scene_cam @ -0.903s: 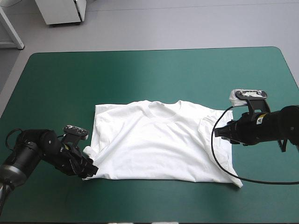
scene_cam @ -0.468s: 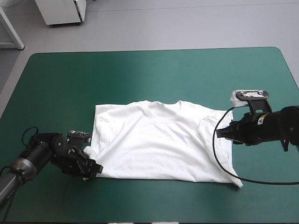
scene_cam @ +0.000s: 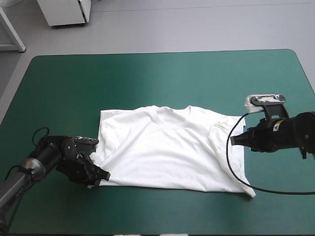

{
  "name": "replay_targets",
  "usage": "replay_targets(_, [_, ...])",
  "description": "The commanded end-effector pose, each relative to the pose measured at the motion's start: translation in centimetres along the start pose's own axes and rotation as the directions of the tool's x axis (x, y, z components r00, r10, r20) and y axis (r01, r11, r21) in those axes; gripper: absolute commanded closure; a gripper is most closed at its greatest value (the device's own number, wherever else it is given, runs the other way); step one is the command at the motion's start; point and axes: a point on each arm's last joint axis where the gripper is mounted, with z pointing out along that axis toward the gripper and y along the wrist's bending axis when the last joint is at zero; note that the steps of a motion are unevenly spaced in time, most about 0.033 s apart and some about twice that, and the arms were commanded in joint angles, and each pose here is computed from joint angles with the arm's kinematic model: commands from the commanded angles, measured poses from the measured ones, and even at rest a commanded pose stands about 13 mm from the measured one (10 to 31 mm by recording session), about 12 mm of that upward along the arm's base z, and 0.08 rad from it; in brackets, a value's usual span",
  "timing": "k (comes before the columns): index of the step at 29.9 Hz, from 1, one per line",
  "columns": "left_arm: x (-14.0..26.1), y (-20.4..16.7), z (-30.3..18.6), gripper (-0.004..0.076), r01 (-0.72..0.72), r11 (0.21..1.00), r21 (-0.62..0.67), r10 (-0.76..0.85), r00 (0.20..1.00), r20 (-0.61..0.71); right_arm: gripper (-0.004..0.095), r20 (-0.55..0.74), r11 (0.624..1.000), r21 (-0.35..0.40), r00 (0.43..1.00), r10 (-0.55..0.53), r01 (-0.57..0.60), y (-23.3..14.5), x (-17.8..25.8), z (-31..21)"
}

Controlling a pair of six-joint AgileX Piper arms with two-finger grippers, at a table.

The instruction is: Fold the cloth

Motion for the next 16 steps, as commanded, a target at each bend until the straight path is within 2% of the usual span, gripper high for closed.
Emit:
replay_targets(1, [-0.2,-1.4,0.6,0.0584,-0.005,1.0,0.03,0.005,1.0,0.009,0.0692,0.05,1.0,-0.003,0.999,-0.008,0.008,0.2,-0.1,-1.4])
replay_targets(3, [-0.1,-2.2,0.7,0.0729,-0.042,0.999,0.031,0.042,0.999,0.004,0.0692,0.058,1.0,-0.003,0.998,-0.003,0.003,0.2,0.2,-1.6])
replay_targets(4, [-0.1,-2.5,0.8,0.0743,-0.058,0.998,0.032,0.058,0.998,0.002,0.0692,0.06,1.0,-0.004,0.998,0.008,-0.008,0.2,0.5,-1.8])
replay_targets(8, [-0.1,-2.9,0.8,0.0746,-0.071,0.997,0.038,0.071,0.997,0.007,0.0691,0.053,1.0,0.01,0.998,0.027,-0.028,0.0,2.2,-1.7])
replay_targets(11, [-0.1,-2.9,0.8,0.0746,-0.068,0.997,0.04,0.068,0.998,0.007,0.0655,-0.002,0.999,0.003,0.999,0.041,-0.041,-0.2,4.3,-0.4])
replay_targets(13, [-0.1,-2.9,0.8,0.0746,-0.068,0.997,0.04,0.068,0.998,0.007,0.0575,-0.072,0.998,-0.014,0.996,0.059,-0.06,-0.3,5.8,1.2])
replay_targets(16, [-0.1,-3.0,0.8,0.0746,-0.067,0.997,0.041,0.067,0.998,0.007,0.045,-0.171,0.997,0.0,0.982,0.074,-0.075,-0.7,7.7,3.7])
